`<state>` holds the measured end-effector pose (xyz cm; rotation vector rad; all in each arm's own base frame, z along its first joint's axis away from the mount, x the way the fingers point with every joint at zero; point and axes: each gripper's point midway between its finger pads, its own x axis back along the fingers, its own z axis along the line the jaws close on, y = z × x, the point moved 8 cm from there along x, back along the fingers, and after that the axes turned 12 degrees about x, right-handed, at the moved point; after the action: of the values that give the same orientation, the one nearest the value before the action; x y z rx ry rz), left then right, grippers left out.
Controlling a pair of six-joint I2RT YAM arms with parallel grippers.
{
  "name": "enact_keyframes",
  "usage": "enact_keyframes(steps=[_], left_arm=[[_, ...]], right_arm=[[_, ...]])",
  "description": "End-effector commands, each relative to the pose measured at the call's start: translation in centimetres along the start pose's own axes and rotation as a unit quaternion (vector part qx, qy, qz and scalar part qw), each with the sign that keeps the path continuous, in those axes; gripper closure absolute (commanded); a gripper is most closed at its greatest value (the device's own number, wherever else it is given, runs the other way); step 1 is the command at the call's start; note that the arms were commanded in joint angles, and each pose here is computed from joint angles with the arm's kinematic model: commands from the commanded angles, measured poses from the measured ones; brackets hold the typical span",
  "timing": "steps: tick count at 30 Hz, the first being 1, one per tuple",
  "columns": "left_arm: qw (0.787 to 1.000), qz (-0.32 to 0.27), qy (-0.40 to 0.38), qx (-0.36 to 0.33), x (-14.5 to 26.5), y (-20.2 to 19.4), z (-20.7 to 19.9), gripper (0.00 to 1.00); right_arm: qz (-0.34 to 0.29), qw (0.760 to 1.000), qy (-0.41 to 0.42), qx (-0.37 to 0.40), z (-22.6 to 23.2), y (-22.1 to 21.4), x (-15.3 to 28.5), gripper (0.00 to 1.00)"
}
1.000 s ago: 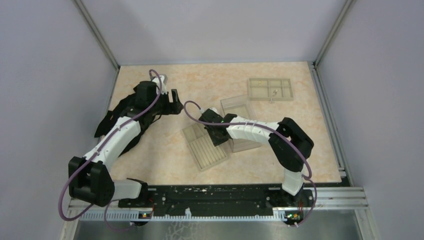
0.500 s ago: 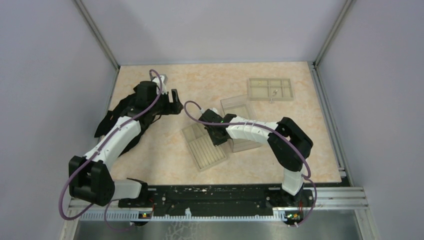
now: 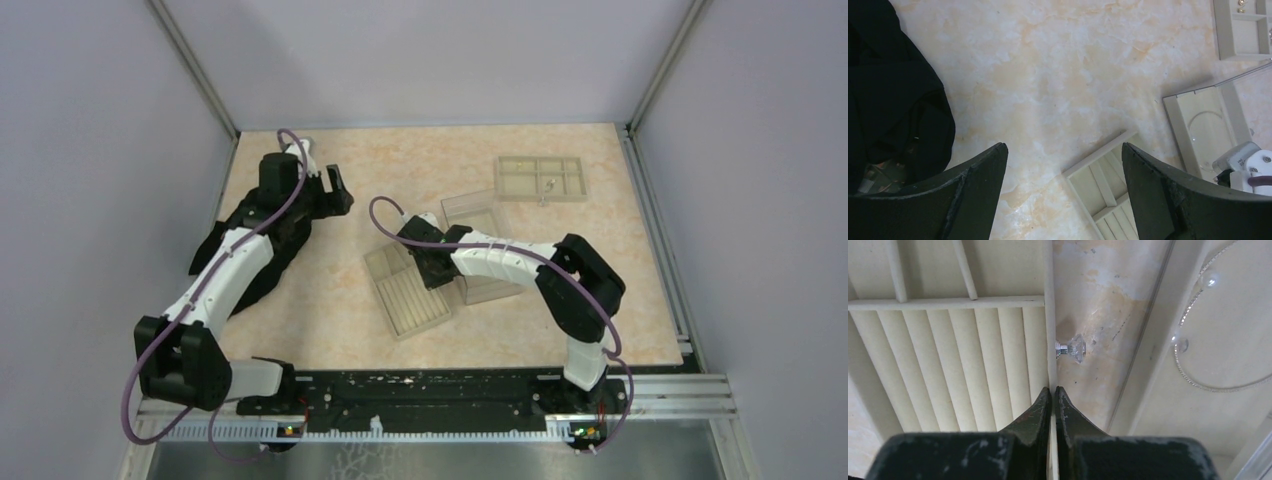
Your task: Organize the mixed jewelry
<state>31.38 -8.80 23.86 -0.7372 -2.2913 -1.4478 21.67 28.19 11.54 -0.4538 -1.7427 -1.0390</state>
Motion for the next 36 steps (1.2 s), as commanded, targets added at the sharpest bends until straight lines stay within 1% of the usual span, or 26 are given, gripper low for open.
enact_keyframes(steps=[1,2,4,5,9,16,18,19,20,22,23,25,27,29,32,36], left_arm=[[1.000,-0.010,0.001,0.007,0.3,1.2,0.1,0.09],[1.000,-0.003,0.006,0.009,0.2,1.1,0.2,0.09],[1.000,0.004,0.010,0.012,0.2,1.3,0.3,0.09],[1.000,0.006,0.011,0.015,0.2,1.3,0.3,0.09],[1.000,0.000,0.004,0.020,0.0,1.3,0.3,0.09],[1.000,0.008,-0.007,0.023,-0.1,0.8,0.2,0.10],[1.000,0.007,-0.008,0.023,-0.2,0.8,0.2,0.10],[1.000,0.005,-0.010,0.021,-0.2,0.8,0.2,0.10],[1.000,-0.001,-0.016,0.020,0.0,0.9,0.1,0.09],[0.999,-0.026,-0.028,0.017,0.4,1.1,0.0,0.09],[0.999,-0.040,-0.029,0.019,0.7,1.1,0.0,0.08],[0.997,-0.068,-0.027,0.023,1.2,1.2,0.2,0.07],[0.996,-0.084,-0.018,0.028,1.5,1.2,0.5,0.05],[0.996,-0.082,-0.018,0.022,1.5,1.1,0.6,0.05],[0.998,-0.062,-0.017,0.015,1.4,0.8,0.6,0.05],[0.998,-0.057,-0.013,0.017,1.4,0.8,0.6,0.05]], right_arm=[[-0.035,0.999,0.007,-0.029,0.9,2.3,0.3,1.00],[-0.032,0.999,0.011,-0.031,1.0,2.3,0.1,0.98],[-0.032,0.999,0.015,-0.038,1.2,2.3,0.1,0.86],[-0.034,0.998,0.015,-0.040,1.1,2.3,0.2,0.82],[-0.036,0.999,0.001,-0.040,0.8,2.1,0.2,0.80],[-0.023,0.999,0.002,-0.027,0.8,1.2,-0.5,0.85],[-0.024,0.999,0.001,-0.025,0.7,1.2,-0.5,0.89],[-0.023,0.999,0.001,-0.023,0.7,1.2,-0.5,0.90],[-0.021,1.000,0.002,-0.021,0.7,1.1,-0.6,0.89],[-0.017,1.000,0.001,-0.019,0.8,1.0,-0.9,0.83],[-0.016,1.000,-0.001,-0.019,0.7,0.9,-0.9,0.82],[-0.013,1.000,-0.004,-0.019,0.7,0.8,-0.9,0.81],[-0.009,1.000,-0.006,-0.019,0.6,0.5,-0.9,0.82],[-0.007,1.000,-0.005,-0.023,0.5,-0.1,-0.9,0.85],[-0.009,1.000,-0.005,-0.026,0.4,-0.5,-0.9,1.00],[-0.008,1.000,-0.008,-0.020,0.2,0.0,-0.2,1.00]])
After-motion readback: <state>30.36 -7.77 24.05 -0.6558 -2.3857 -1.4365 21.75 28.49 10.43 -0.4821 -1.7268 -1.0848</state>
